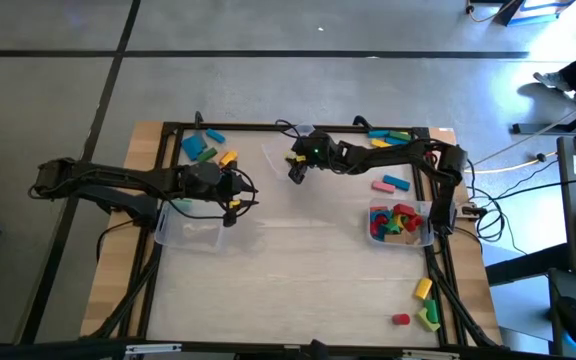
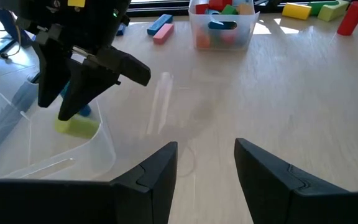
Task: Sort blocks by size
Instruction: Put the light green cylindrical block into the top transparent bin, then put the orange arch block into the bottom right transparent bin
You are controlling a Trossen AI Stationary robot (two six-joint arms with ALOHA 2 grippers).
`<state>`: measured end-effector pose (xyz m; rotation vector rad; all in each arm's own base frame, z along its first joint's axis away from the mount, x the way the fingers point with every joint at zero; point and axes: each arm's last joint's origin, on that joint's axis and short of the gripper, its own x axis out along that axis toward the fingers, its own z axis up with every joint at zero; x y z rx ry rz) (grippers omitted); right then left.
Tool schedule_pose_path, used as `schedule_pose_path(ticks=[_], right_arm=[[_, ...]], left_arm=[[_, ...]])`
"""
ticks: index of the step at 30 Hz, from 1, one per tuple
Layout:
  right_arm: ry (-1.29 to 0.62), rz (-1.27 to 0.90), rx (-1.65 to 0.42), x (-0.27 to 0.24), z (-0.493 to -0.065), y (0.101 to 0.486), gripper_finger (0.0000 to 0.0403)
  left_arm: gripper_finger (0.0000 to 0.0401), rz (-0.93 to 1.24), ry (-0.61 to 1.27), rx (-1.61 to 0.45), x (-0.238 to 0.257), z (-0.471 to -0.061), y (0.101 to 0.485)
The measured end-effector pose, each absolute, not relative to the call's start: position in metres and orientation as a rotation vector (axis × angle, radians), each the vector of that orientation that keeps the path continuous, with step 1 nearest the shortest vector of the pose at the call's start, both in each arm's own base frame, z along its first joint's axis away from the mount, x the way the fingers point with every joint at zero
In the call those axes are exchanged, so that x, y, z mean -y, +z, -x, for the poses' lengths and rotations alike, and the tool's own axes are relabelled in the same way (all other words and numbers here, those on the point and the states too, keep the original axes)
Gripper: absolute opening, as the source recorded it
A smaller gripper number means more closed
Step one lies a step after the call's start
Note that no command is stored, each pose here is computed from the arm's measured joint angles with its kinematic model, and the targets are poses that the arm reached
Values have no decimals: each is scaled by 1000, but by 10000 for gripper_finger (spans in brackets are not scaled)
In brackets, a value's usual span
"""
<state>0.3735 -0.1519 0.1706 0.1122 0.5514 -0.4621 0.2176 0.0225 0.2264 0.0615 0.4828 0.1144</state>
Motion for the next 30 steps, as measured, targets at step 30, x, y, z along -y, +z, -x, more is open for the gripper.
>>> schedule_pose_path(ticks=[30], right_arm=[[-461, -110, -550, 152, -373, 171, 248]], left_arm=[[155, -100, 121, -527, -23, -212, 225]])
